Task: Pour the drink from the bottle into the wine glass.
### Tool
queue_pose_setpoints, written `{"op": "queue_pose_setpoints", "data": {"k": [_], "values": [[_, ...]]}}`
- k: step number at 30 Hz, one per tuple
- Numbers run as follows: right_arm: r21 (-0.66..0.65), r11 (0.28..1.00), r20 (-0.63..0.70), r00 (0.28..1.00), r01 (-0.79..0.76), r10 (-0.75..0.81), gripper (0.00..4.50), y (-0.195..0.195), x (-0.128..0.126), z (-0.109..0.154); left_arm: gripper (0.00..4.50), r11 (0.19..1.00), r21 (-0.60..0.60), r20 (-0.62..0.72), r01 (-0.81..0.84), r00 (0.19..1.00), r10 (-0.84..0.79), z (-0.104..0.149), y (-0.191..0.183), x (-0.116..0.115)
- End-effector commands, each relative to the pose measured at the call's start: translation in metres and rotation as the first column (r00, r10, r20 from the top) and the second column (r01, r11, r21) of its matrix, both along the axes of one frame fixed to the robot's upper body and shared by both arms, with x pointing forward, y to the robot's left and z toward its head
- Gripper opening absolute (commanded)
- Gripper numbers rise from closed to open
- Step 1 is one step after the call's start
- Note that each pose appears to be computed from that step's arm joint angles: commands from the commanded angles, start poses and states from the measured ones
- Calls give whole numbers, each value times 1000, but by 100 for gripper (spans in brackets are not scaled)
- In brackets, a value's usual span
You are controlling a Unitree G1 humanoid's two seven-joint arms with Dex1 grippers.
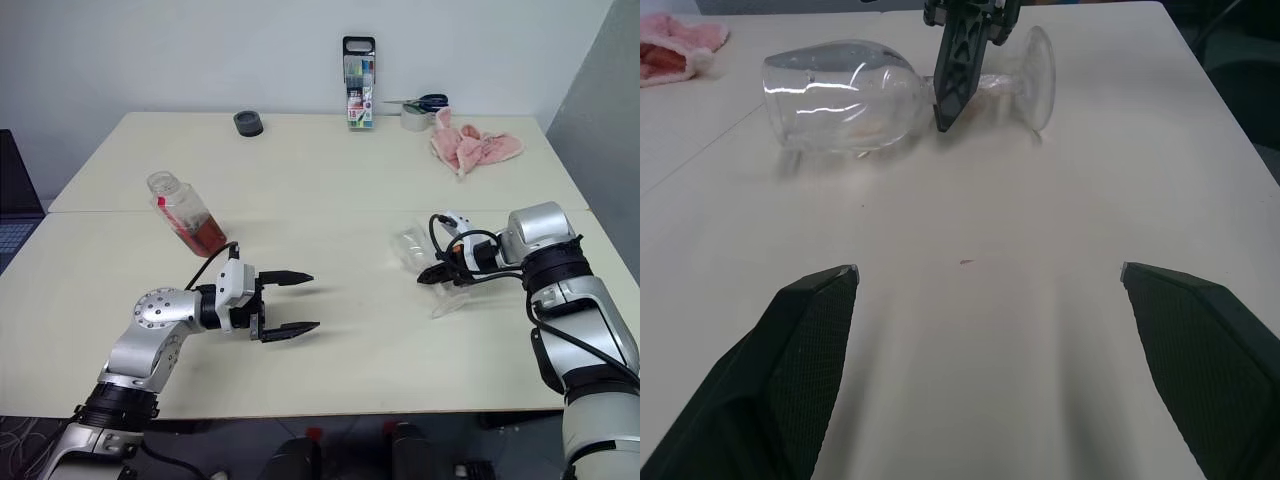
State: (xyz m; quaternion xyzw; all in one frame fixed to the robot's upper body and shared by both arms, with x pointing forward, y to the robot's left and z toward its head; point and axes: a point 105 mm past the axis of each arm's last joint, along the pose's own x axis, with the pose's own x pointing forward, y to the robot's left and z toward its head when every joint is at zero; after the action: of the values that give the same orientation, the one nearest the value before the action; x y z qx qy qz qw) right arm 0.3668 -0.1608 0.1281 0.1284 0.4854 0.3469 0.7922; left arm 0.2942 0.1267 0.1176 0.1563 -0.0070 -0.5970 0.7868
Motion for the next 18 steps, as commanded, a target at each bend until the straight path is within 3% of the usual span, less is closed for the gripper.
{"op": "queue_pose_setpoints", "data": {"k": [1, 5, 7, 10, 14, 18], "values": [[119, 993, 91, 996, 12, -23, 24, 19, 13, 37, 450, 1000, -18, 22, -20, 1000, 20, 7, 1, -2], [168, 985, 339, 937, 28, -84, 24, 52, 41, 56, 450, 997, -55, 8, -63, 998, 64, 11, 1, -1], [89, 992, 554, 824, 87, -122, 24, 62, 63, 56, 450, 993, -68, 7, -96, 995, 97, 14, 4, 2], [59, 979, 741, 648, 197, -175, 24, 74, 81, 55, 450, 988, -62, 3, -139, 990, 140, 15, 12, 8], [77, 958, 870, 451, 278, -201, 24, 84, 89, 55, 450, 980, -87, -19, -181, 983, 180, 22, 18, 15], [84, 951, 915, 356, 296, -191, 24, 88, 84, 45, 450, 974, -92, -26, -205, 979, 203, 24, 21, 18]]}}
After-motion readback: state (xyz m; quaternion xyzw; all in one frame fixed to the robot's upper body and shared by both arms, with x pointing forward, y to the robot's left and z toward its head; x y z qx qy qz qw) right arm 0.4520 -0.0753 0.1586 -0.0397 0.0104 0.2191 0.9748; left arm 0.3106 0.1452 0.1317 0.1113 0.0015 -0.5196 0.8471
